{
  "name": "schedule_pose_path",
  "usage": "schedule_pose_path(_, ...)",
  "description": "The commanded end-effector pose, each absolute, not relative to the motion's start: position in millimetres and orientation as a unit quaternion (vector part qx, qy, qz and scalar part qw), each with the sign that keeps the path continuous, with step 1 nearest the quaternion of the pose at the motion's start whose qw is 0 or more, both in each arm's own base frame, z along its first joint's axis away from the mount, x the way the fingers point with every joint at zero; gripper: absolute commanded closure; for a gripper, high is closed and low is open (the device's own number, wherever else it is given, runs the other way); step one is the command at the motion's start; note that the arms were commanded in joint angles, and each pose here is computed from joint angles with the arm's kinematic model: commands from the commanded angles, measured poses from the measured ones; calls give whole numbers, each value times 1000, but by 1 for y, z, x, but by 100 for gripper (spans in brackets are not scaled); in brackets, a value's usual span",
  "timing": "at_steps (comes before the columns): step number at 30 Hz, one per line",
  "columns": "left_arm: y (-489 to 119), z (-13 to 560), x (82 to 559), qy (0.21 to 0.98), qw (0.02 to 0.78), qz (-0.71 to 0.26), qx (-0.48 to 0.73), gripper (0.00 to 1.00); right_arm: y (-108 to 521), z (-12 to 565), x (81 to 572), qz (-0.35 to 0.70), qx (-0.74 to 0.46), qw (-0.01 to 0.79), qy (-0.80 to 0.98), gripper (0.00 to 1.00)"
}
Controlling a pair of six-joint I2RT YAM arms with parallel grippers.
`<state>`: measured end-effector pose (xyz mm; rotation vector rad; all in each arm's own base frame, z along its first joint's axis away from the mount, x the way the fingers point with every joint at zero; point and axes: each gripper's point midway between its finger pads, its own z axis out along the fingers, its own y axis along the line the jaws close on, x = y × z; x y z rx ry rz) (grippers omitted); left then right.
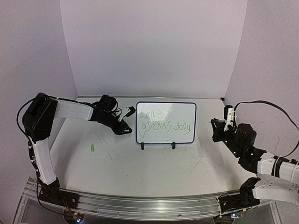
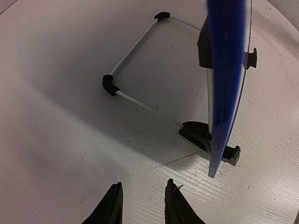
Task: Write a sentence on the whiteboard
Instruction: Place the whiteboard at the center of the board, then pick up the pen cap from the corner of the board.
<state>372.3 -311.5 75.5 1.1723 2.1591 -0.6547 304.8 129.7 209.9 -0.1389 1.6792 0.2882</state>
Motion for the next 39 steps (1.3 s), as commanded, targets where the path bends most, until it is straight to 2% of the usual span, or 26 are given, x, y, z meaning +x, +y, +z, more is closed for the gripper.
schedule_pose_path(1, -303, 120, 371, 802, 336, -237, 433, 63, 125, 221, 302, 120, -60, 665, 734, 100)
schedule_pose_path(6, -283, 155, 354, 818, 357, -237, 383, 56, 128, 224, 303, 124, -67, 666, 733, 100)
schedule_pose_path(8, -273, 168, 340, 831, 359, -256, 340, 48, 133, 224, 304, 132, -76, 662, 734, 100)
schedule_pose_path(9, -266, 170, 334, 841, 357, -261, 311, 39, 136, 224, 305, 136, -81, 659, 735, 100)
schedule_pose_path(10, -255, 170, 333, 859, 358, -251, 267, 34, 139, 224, 306, 139, -85, 657, 736, 100)
schedule_pose_path(12, -227, 168, 331, 888, 365, -231, 159, 34, 146, 223, 308, 150, -96, 649, 740, 100)
schedule_pose_path(14, -205, 157, 315, 912, 335, -230, 60, 35, 153, 220, 309, 161, -105, 641, 743, 100)
schedule_pose_path(17, -160, 129, 294, 941, 288, -161, -74, 31, 161, 219, 311, 176, -113, 632, 746, 100)
schedule_pose_path(23, -119, 101, 279, 963, 238, -50, -117, 25, 172, 219, 310, 200, -127, 620, 748, 100)
schedule_pose_path(27, -116, 73, 290, 976, 192, -28, -97, 28, 176, 221, 307, 212, -133, 616, 747, 100)
schedule_pose_path(33, -118, 42, 311, 984, 152, -35, -85, 42, 173, 224, 302, 214, -130, 618, 746, 100)
schedule_pose_path(39, -129, 20, 310, 987, 125, -59, -81, 54, 171, 221, 302, 210, -127, 616, 748, 100)
